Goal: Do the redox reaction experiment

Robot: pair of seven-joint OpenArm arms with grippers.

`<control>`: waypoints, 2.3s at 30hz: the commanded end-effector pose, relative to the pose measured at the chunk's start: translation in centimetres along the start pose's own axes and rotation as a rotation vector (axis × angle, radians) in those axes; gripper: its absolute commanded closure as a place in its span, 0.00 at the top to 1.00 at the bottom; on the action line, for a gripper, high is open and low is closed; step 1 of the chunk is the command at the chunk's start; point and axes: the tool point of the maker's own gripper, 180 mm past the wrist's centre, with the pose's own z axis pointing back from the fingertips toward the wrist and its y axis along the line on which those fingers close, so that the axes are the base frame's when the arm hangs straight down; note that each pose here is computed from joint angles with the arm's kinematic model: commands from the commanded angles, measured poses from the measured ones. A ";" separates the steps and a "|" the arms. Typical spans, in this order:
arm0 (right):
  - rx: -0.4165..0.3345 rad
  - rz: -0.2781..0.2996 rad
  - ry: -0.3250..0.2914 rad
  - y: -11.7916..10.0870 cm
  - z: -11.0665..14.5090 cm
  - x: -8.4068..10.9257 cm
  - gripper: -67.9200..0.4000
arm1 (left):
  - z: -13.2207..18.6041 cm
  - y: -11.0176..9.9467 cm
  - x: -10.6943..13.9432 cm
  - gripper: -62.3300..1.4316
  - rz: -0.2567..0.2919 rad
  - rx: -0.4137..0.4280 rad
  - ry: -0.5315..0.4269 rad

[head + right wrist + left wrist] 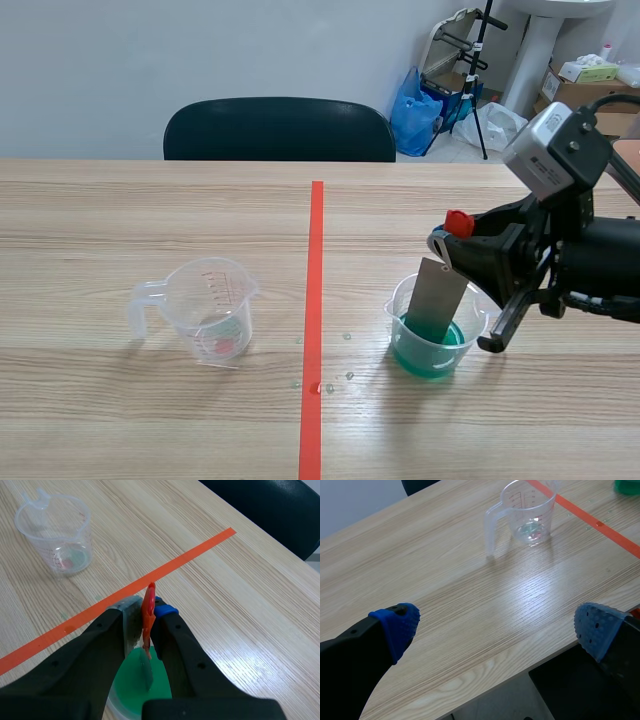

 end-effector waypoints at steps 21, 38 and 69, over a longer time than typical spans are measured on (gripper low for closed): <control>-0.003 0.010 -0.017 -0.3 -0.1 0.7 0.01 | -0.1 0.0 0.5 1.00 0.002 0.007 -0.024; -0.012 0.062 -0.051 -0.4 1.3 4.1 0.01 | -0.1 0.0 0.5 1.00 0.002 0.007 -0.023; -0.051 0.155 -0.047 0.2 4.5 10.1 0.01 | -0.1 0.0 0.5 1.00 0.002 0.007 -0.023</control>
